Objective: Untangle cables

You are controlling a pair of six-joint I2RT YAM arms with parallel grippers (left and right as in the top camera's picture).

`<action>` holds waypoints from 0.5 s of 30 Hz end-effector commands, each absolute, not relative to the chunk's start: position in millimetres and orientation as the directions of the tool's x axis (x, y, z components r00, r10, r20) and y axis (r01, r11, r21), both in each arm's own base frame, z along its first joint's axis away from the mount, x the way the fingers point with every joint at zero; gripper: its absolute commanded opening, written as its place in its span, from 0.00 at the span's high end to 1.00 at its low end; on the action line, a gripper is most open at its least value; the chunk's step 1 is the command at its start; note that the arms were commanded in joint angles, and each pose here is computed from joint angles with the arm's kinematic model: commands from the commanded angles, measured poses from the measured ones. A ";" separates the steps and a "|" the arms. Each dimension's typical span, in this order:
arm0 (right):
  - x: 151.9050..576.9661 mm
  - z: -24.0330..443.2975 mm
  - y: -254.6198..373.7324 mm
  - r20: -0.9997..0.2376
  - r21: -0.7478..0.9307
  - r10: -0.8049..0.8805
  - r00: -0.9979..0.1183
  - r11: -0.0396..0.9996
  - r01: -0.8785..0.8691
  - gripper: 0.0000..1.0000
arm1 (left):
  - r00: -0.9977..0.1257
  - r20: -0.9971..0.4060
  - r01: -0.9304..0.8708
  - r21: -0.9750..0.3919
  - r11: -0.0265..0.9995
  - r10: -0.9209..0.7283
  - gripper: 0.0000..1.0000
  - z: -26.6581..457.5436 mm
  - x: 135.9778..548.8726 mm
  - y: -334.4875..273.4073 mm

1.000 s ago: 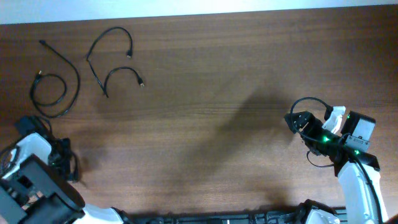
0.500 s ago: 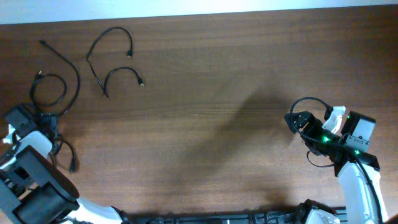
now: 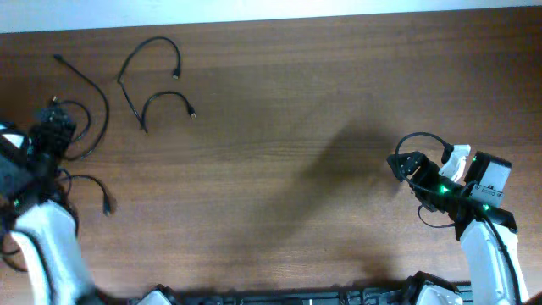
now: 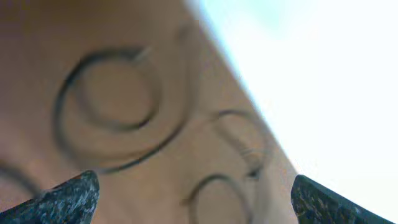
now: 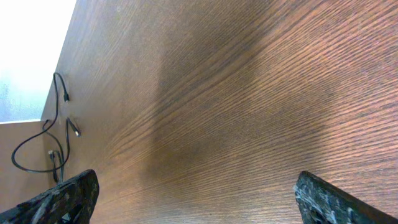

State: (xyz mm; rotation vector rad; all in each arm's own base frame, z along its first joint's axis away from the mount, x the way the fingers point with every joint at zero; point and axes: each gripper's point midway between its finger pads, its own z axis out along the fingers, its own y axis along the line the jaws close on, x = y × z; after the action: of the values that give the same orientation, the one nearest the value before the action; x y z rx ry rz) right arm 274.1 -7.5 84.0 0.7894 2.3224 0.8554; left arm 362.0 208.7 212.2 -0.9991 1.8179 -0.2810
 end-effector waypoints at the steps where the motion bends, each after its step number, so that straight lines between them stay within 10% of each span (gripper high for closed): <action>1: 275.9 87.4 -10.3 -0.301 0.697 0.667 -0.682 0.642 0.320 0.01 | -0.240 -0.859 -0.251 -0.394 0.884 -0.452 0.01 283.4 361.0 140.3; 15: 275.9 87.4 -10.3 -0.301 0.697 0.667 -0.682 0.642 0.320 0.01 | -0.237 -0.966 0.220 -0.159 0.962 -0.105 0.01 339.0 340.9 -29.9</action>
State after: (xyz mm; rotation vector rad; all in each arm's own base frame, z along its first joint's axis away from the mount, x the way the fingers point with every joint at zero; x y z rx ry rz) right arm 274.0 -7.5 84.0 0.7889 2.3225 0.8552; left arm 350.5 -25.6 319.0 0.0212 1.8478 -0.3565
